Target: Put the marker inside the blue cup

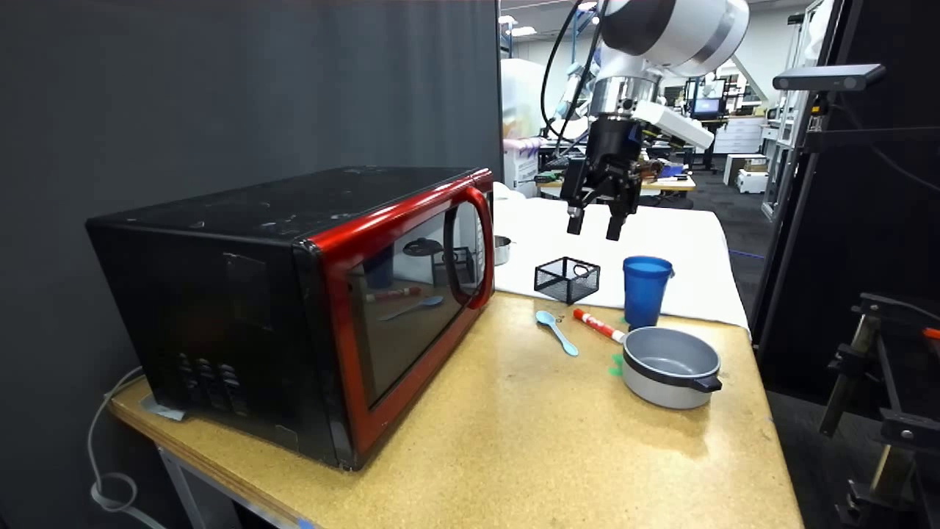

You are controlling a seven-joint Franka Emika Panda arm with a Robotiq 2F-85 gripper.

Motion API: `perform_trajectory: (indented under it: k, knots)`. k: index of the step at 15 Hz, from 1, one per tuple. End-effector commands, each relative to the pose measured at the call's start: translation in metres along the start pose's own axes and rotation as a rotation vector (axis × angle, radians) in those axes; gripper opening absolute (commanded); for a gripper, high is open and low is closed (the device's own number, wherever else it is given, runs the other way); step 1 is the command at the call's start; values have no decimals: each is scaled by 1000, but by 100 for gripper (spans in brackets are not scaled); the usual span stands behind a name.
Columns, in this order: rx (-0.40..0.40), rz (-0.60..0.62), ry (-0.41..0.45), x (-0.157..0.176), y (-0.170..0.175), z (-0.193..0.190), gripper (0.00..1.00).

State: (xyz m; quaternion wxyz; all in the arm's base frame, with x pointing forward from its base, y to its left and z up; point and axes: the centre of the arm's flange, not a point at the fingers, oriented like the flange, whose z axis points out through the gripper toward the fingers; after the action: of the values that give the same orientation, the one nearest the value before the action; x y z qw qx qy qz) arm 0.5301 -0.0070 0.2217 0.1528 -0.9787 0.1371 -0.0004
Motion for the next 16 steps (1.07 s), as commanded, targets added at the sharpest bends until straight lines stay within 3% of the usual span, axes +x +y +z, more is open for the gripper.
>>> perform_trajectory:
  k: [1,6,13,16]
  knots:
    - [90,174,75,18,25,18,100]
    - [72,274,84,13,49,57,100]
    - [-200,106,145,18,53,87,100]
    - [-174,125,130,14,57,89,100]
